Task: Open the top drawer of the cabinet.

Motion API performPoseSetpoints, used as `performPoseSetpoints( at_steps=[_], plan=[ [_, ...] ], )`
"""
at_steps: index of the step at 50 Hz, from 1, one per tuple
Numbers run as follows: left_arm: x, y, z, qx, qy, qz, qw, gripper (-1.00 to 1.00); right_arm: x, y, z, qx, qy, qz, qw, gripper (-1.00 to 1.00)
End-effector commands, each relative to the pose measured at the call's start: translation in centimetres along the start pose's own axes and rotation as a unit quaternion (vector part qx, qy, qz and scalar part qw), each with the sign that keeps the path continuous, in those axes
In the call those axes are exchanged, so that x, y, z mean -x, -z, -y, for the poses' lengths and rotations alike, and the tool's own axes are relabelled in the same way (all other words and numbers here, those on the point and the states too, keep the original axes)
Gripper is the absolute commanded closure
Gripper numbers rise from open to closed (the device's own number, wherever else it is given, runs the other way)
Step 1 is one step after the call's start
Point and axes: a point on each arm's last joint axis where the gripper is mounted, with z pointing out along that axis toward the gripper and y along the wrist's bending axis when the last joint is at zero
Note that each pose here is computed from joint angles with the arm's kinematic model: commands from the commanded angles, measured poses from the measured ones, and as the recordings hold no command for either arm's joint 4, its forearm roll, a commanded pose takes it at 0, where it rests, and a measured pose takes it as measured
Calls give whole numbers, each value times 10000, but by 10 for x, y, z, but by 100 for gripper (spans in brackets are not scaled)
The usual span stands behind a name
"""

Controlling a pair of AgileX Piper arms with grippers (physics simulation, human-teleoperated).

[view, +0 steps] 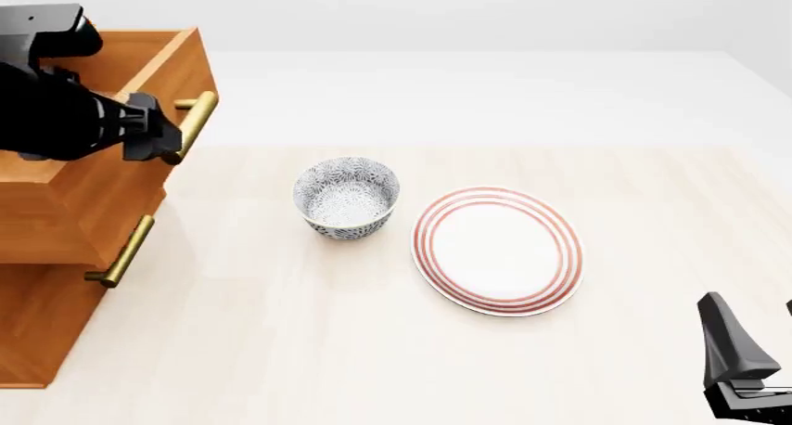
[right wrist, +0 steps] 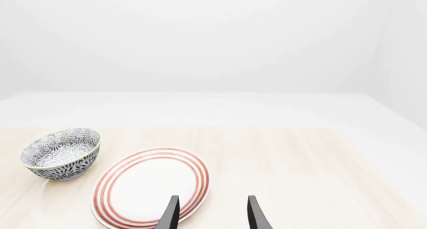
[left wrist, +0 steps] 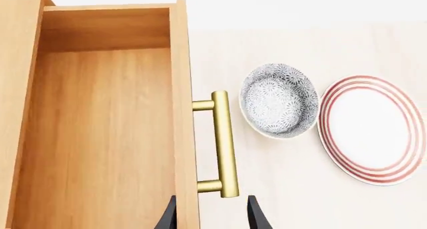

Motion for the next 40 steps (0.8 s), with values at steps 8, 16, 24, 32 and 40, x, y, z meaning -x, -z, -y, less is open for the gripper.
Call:
performPoseSetpoints(
  at_steps=[8,16,24,32,40],
  plan=[
    [-2,-7,23,-359,-242,-79,9990,-100,0,0,0,0,0,-1,10000,-100],
    [-2,-12,30,-447,-335,-129,9984,-100,0,0,0,1,-1,-1,10000,-100],
    [-1,-10,38,-561,-460,-94,9973,-100,0,0,0,0,0,-1,10000,-100],
    [0,-14,50,-713,-598,-117,9956,-100,0,0,0,0,0,-1,10000,-100],
    [1,-12,57,-825,-736,-92,9938,-100,0,0,0,-1,0,0,10000,-100]
  ],
)
